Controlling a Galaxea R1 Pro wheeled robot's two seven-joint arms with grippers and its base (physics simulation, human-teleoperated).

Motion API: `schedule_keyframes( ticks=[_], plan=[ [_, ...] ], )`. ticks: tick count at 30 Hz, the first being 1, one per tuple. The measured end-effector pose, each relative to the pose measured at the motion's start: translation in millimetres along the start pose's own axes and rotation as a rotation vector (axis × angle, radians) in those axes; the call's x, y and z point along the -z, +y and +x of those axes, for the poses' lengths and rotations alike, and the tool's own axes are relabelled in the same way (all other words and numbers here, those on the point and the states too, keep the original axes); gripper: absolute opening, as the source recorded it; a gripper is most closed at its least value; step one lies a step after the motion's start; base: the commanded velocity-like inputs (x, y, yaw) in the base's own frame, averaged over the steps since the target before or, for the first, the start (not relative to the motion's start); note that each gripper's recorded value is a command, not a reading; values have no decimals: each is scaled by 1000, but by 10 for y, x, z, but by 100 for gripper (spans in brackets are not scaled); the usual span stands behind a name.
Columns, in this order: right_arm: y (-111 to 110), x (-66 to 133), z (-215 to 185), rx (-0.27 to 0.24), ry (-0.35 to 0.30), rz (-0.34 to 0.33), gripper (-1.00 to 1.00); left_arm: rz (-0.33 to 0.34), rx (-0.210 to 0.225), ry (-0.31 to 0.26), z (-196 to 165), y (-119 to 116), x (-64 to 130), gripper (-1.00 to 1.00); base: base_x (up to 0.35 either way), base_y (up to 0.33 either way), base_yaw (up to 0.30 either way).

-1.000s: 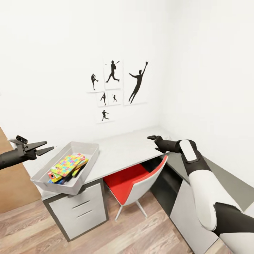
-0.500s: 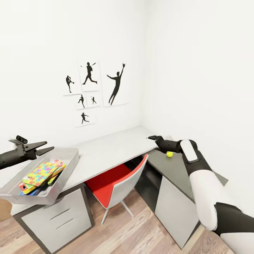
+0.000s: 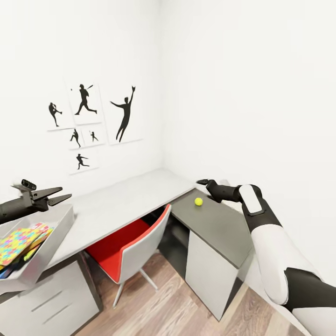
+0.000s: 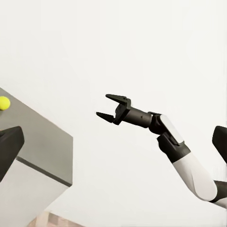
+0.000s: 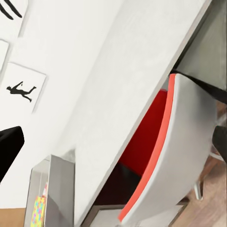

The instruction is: Put all the toys in the child's room - the three board games (two on the bed and one on the table), the two jigsaw puzzles on the table, and the tennis ball on the table - inside the toy box on the table in the child's room.

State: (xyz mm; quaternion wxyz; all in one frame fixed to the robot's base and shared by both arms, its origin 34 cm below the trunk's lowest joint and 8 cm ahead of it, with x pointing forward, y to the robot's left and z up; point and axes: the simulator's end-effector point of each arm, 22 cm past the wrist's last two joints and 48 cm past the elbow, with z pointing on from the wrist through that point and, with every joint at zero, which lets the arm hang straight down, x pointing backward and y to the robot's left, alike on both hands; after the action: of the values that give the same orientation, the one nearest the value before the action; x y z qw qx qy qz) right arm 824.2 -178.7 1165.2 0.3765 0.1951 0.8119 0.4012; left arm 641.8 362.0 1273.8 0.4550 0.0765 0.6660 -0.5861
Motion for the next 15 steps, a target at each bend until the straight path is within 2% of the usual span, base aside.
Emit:
schedule_keyframes(
  ticks=[7, 15],
  plan=[
    [9, 21, -10, 9, -4, 7, 100, 2, -4, 0, -6, -29, 0, 100, 30, -162, -261],
    [24, 44, -16, 17, -6, 13, 100, 1, -11, 0, -12, -59, 5, 100, 178, -203, -259]
  ],
)
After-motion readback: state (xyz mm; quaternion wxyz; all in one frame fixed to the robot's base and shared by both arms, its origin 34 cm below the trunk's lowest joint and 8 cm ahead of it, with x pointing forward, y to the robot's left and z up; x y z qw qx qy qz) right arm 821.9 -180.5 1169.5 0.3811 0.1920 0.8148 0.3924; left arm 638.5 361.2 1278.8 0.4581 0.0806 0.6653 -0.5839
